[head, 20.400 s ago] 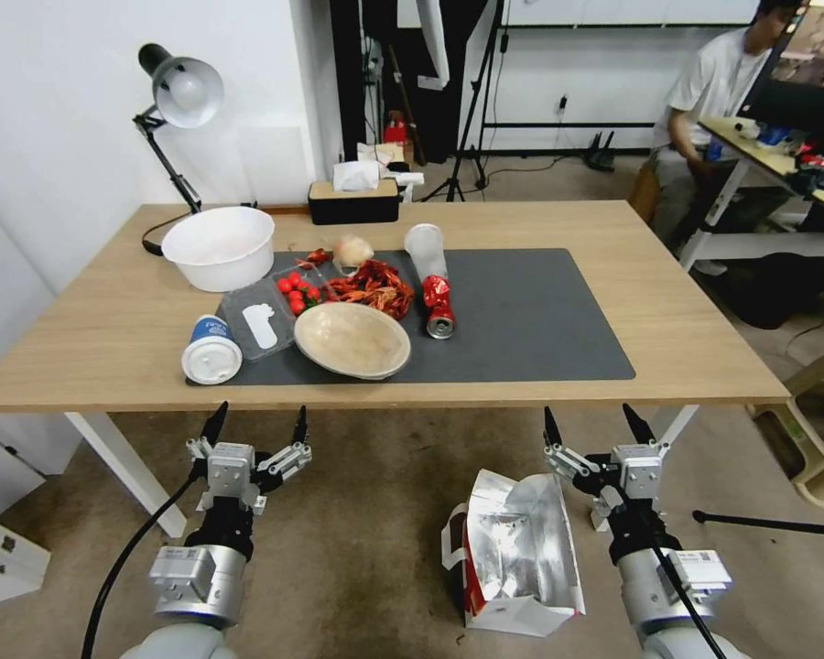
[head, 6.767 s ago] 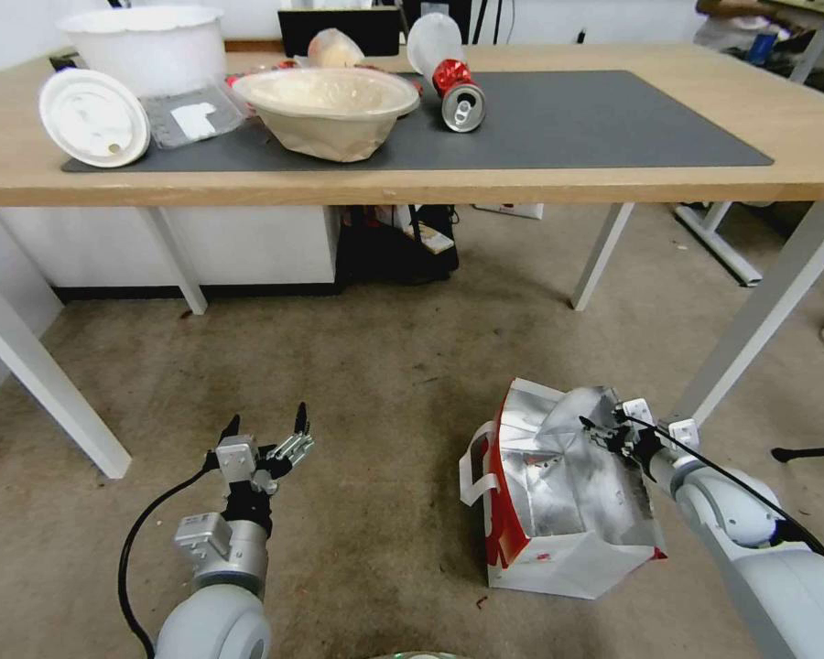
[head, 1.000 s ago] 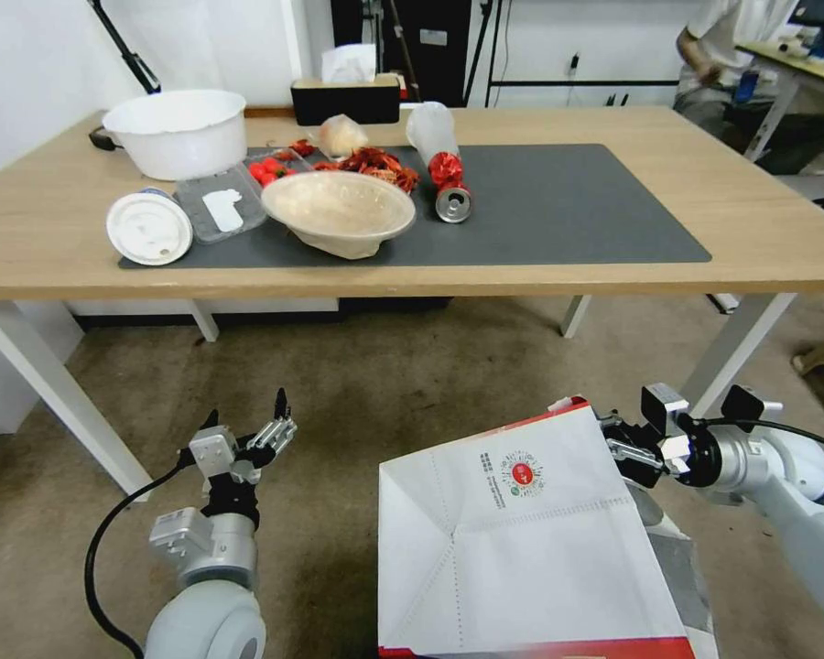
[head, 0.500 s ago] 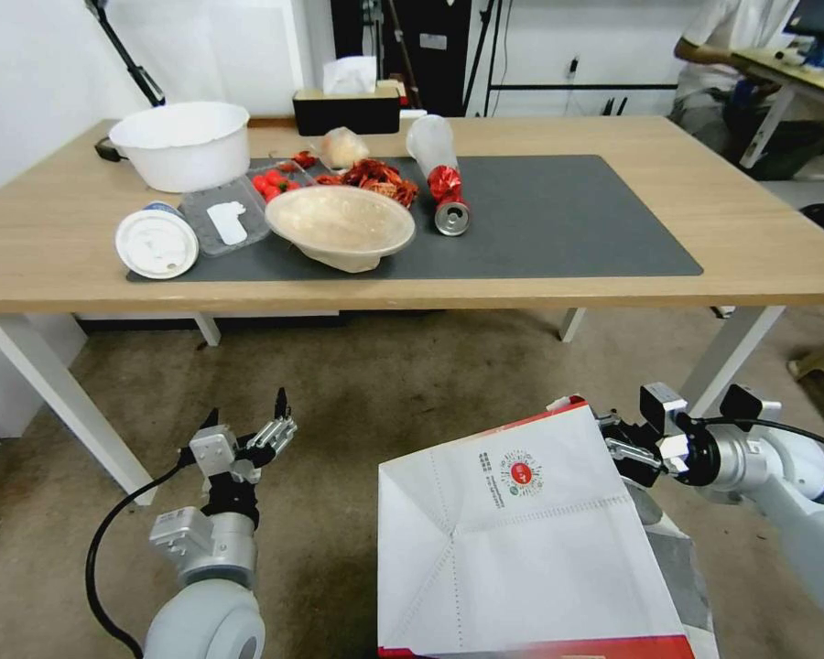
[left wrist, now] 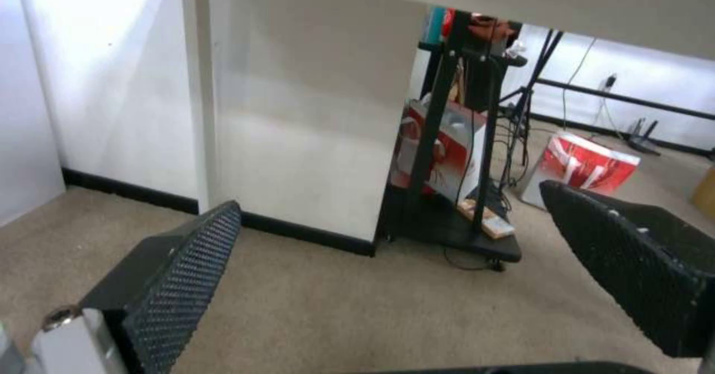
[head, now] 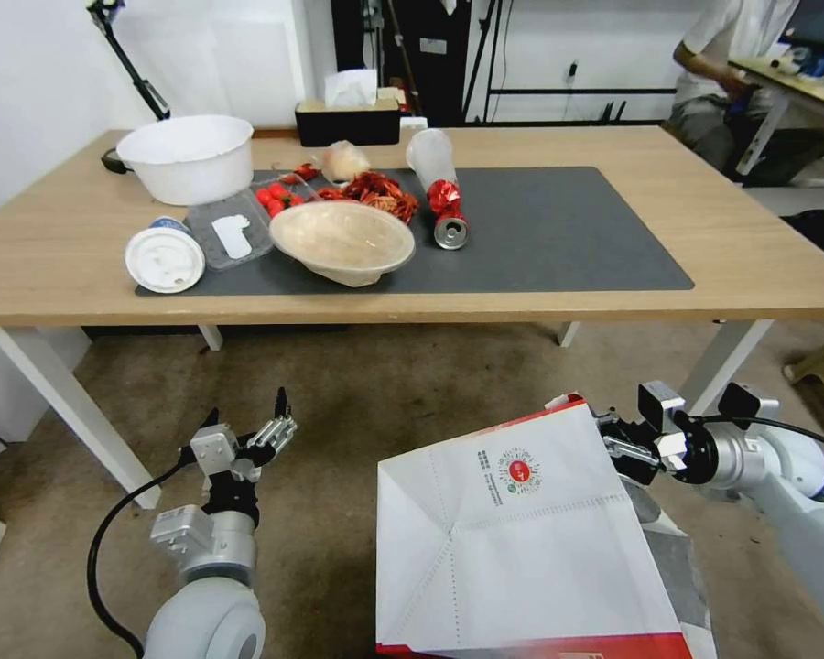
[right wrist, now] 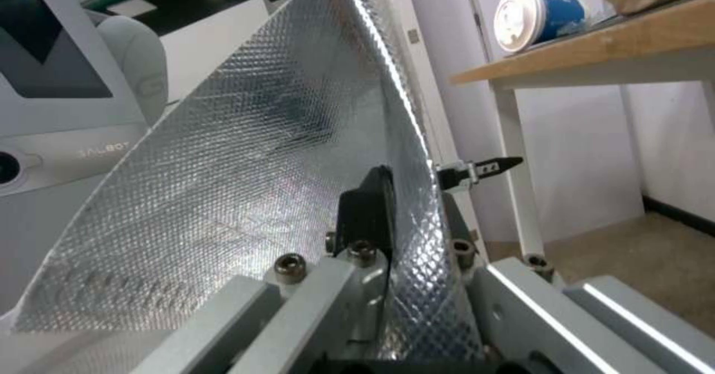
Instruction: Pick up the food delivery bag from the floor and place it on the table.
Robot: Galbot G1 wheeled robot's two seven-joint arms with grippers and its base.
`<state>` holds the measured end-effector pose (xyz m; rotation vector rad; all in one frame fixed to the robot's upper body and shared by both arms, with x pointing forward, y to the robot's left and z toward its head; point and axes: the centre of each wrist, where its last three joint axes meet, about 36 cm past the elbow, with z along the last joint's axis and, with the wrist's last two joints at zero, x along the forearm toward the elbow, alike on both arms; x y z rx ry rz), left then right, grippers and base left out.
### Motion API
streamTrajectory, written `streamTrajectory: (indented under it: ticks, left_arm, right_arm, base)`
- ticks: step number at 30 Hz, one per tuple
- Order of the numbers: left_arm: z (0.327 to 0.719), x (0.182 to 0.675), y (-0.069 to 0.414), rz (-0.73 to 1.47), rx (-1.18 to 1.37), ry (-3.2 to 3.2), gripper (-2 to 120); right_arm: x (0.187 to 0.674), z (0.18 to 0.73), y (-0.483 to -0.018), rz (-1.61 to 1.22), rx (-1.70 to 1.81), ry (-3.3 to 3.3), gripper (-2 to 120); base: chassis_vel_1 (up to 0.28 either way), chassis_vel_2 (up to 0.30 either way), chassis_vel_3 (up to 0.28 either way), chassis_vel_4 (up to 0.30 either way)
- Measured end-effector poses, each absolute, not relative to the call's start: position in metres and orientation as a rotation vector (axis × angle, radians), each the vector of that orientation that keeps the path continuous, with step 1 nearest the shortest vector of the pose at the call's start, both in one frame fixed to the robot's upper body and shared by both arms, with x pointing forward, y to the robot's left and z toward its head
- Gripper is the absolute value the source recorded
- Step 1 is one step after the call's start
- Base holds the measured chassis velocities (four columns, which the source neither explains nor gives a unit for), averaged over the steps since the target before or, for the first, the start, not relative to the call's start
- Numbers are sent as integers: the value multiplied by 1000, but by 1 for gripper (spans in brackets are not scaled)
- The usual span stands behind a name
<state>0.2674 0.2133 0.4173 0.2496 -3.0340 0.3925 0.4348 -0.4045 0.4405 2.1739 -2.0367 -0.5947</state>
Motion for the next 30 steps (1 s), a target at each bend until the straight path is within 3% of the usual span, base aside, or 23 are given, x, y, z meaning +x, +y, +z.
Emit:
streamTrajectory:
  ticks: [30]
  left_arm:
    - [418,269,214,389,244,-3035,100]
  right_arm:
    - [435,440,-404,-588,2171,-2039,0]
  base:
    - [0,0,0,0]
